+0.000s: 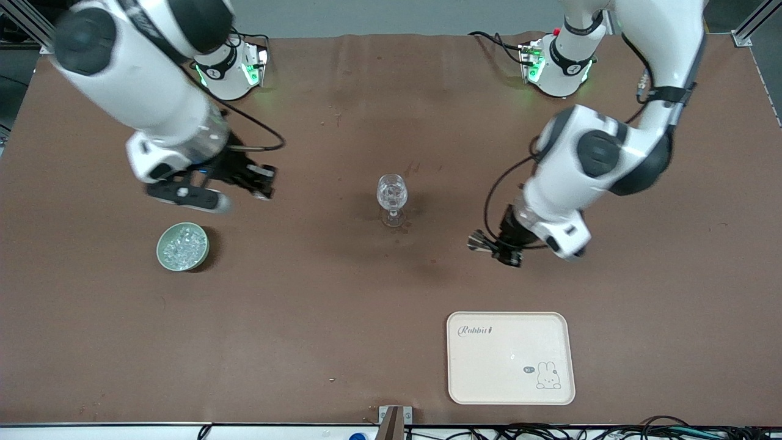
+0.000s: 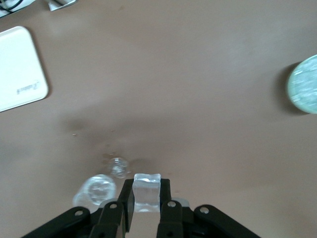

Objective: Pour wine and add ice with both arms
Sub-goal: 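Carry the ice cube to the glass while the left gripper moves the jigger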

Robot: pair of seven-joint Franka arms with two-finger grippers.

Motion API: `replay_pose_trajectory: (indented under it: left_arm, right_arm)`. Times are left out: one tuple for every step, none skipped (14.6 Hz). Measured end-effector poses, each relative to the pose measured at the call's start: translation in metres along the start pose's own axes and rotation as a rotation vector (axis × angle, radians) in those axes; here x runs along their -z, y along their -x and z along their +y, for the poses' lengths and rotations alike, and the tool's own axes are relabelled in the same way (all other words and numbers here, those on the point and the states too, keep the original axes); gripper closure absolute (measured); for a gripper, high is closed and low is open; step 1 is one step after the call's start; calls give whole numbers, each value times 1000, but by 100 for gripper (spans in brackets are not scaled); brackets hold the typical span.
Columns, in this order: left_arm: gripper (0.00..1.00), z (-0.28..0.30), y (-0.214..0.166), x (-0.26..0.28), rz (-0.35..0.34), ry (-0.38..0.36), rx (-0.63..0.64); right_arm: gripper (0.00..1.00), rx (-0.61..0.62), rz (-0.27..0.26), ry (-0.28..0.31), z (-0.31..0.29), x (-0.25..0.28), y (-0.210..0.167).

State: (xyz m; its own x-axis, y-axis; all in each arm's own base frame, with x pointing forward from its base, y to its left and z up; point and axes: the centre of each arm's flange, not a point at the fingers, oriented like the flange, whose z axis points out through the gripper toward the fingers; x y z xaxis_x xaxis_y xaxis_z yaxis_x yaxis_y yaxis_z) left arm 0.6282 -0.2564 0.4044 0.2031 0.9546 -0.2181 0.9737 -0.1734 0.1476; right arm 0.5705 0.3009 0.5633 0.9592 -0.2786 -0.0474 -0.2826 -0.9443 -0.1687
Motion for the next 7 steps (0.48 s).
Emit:
replay_pose_trajectory:
  left_arm:
    - [78, 8, -22, 1, -47, 5, 9]
    - [78, 17, -40, -5, -81, 7, 27]
    - [78, 26, -51, -15, -104, 8, 46]
    - [78, 37, -60, -28, -118, 9, 62]
    - [78, 47, -66, -44, -130, 11, 78]
    - [78, 58, -76, -59, -148, 17, 105]
    - [78, 67, -90, -72, -173, 32, 136]
  right_arm:
    - [75, -17, -6, -15, -19, -16, 8]
    - [75, -29, -8, -24, -37, -33, 17]
    - [75, -42, -8, -31, -55, -51, 26]
    - [75, -53, -8, -36, -72, -72, 36]
    - [75, -61, -10, -39, -87, -92, 45]
    - [75, -63, -18, -39, -100, -113, 54]
    - [75, -60, -30, -35, -110, -130, 62]
